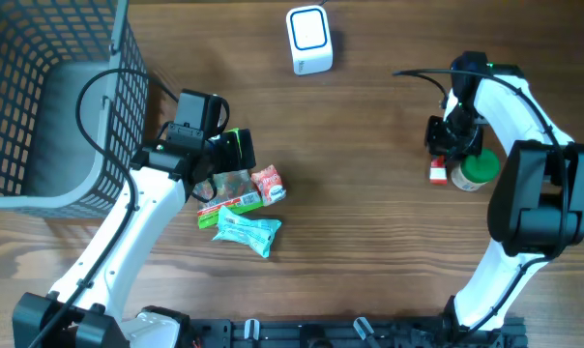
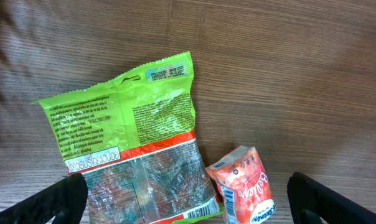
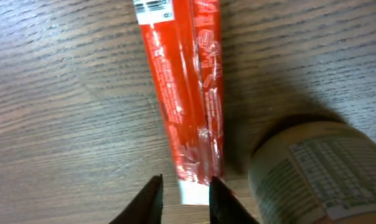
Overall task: Scan the item barcode
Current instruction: 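Place the red stick on the table at the right, then grasp the orange packet with the right gripper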
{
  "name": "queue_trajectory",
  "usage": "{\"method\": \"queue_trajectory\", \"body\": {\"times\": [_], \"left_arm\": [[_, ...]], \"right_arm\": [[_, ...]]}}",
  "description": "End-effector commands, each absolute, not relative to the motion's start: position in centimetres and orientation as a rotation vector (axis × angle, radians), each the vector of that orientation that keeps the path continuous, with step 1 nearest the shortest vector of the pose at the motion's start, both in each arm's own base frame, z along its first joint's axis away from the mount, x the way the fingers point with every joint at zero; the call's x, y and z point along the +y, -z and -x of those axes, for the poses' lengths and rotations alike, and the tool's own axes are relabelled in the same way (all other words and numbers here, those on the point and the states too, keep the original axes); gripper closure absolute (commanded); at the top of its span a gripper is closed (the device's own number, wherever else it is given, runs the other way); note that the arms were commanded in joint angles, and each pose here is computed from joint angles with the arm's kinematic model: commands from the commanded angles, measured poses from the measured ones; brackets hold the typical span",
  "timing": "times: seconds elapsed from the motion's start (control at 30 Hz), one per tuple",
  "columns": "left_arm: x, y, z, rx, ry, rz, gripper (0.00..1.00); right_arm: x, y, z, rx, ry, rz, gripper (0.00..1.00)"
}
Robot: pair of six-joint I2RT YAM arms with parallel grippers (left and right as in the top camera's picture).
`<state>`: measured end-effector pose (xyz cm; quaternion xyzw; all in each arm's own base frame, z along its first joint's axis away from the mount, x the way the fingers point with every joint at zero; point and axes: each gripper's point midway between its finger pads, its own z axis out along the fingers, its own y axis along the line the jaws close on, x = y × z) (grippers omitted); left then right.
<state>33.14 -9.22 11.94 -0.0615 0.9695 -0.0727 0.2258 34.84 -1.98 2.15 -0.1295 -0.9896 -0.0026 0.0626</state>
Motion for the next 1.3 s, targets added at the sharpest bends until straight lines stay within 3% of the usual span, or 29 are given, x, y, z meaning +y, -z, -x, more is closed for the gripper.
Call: {"method": "queue_trajectory", "body": {"times": [0.0,0.07,0.1,0.13,0.17,0.4,0.5,0.57,0.63,0.73,0.8,0.83,1.03,1.27], "left_arm": [[-9.1,-11.9,-33.1,2.675,0.191,0.151,0.00],[-9.1,-11.9,-33.1,2.675,0.191,0.151,0.00],[-9.1,-11.9,-33.1,2.675,0.191,0.151,0.00],[-9.1,-11.9,-33.1,2.675,0.191,0.151,0.00],[-9.1,-11.9,-33.1,2.675,0.191,0.151,0.00],[-9.1,-11.9,-33.1,2.675,0.191,0.152,0.00],[-9.1,-11.9,-33.1,2.675,0.191,0.152,0.00],[-9.1,-11.9,-33.1,2.675,0.191,0.151,0.00],[-9.1,-11.9,-33.1,2.675,0.191,0.151,0.00],[-9.1,-11.9,-33.1,2.675,0.191,0.151,0.00],[-9.1,-11.9,-33.1,2.675,0.191,0.151,0.00],[-9.1,-11.9,-33.1,2.675,0.191,0.151,0.00],[-9.1,-11.9,-33.1,2.675,0.191,0.151,0.00],[-9.1,-11.9,-33.1,2.675,0.191,0.152,0.00]], "right_arm": [[-2.5,-4.1,-35.7,-3.037,-0.029,0.373,0.67],[-2.4,-5.6,-36.4,-3.074,-0.013,0.379,0.66],[-1.8,-5.7,-36.6,-3.085,0.043,0.381,0.73],[-0.8,-5.7,-36.8,-3.085,0.128,0.378,0.87],[-0.4,-5.5,-37.1,-3.093,0.166,0.365,0.96],[-1.3,0.7,-37.8,-3.223,0.087,0.374,0.96],[-5.0,0.4,-36.7,-3.187,-0.261,0.442,0.96],[-4.4,-0.3,-36.9,-3.202,-0.211,0.432,0.96],[-1.0,-2.5,-38.0,-3.261,0.042,0.291,0.88],[11.1,-10.1,-38.0,-3.291,0.826,-0.299,0.76],[16.9,-12.9,-36.0,-3.203,1.065,-0.504,0.58],[19.2,-12.9,-34.9,-3.157,1.086,-0.531,0.52],[28.2,-8.1,-30.5,-3.090,0.951,-0.639,0.53],[31.2,-3.3,-30.5,-3.076,0.943,-0.613,0.56]]}}
